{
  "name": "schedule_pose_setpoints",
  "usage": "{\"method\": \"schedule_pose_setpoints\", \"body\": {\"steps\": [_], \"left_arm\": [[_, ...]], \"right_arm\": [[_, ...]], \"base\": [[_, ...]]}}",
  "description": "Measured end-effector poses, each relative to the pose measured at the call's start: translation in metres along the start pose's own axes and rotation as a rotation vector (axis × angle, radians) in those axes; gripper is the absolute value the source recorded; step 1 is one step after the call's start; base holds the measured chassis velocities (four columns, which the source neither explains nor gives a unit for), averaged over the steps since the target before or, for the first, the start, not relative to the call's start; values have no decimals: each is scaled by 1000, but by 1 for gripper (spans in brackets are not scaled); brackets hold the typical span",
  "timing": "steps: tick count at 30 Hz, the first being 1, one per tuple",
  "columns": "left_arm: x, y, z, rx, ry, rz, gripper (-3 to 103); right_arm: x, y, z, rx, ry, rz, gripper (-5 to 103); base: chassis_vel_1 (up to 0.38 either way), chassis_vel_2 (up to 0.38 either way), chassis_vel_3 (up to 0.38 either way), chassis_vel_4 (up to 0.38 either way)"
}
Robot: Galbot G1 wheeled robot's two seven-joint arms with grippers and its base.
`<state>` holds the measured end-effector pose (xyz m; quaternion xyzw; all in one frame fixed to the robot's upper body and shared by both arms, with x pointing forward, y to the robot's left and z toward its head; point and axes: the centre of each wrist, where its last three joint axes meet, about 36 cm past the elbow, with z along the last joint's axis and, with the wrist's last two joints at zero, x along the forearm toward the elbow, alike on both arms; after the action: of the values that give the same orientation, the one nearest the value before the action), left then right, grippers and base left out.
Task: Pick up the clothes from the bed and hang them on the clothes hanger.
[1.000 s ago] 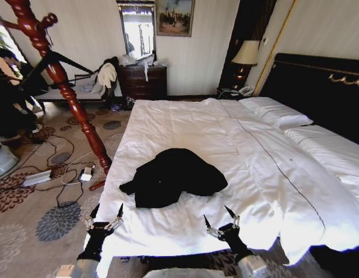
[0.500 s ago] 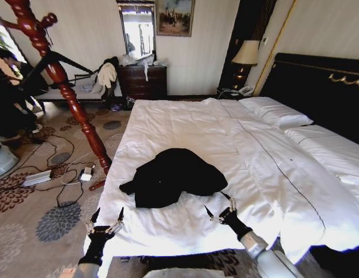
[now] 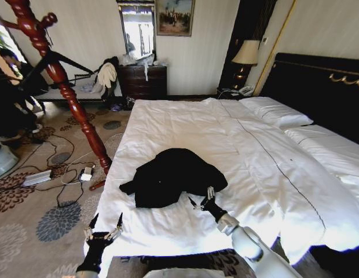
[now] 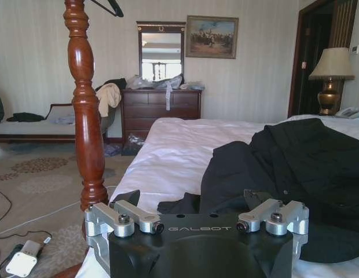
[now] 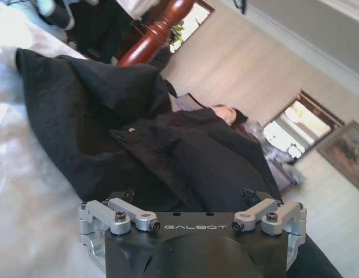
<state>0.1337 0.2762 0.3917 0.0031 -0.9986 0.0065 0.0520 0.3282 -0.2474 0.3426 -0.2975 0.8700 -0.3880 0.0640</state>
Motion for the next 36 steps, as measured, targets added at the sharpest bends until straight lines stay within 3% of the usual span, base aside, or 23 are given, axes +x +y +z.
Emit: {"method": "schedule_pose_setpoints", "body": {"steps": [8, 24, 33, 36], "left_arm": [[2, 13, -4, -9, -7, -32, 100], [7, 26, -7, 1, -13, -73, 100], [8, 27, -7, 7, -13, -79, 100], [8, 30, -5, 8, -9, -85, 100]], "right_arm": [[-26, 0, 8, 138, -40, 3, 103], [-39, -2, 30, 298, -49, -26, 76], [-49, 3, 29, 386, -85, -25, 80], [-53, 3, 24, 448, -120, -23, 80]], "base": [[0, 0, 0, 0], [0, 0, 0, 0], [0, 0, 0, 0], [0, 0, 0, 0]]}}
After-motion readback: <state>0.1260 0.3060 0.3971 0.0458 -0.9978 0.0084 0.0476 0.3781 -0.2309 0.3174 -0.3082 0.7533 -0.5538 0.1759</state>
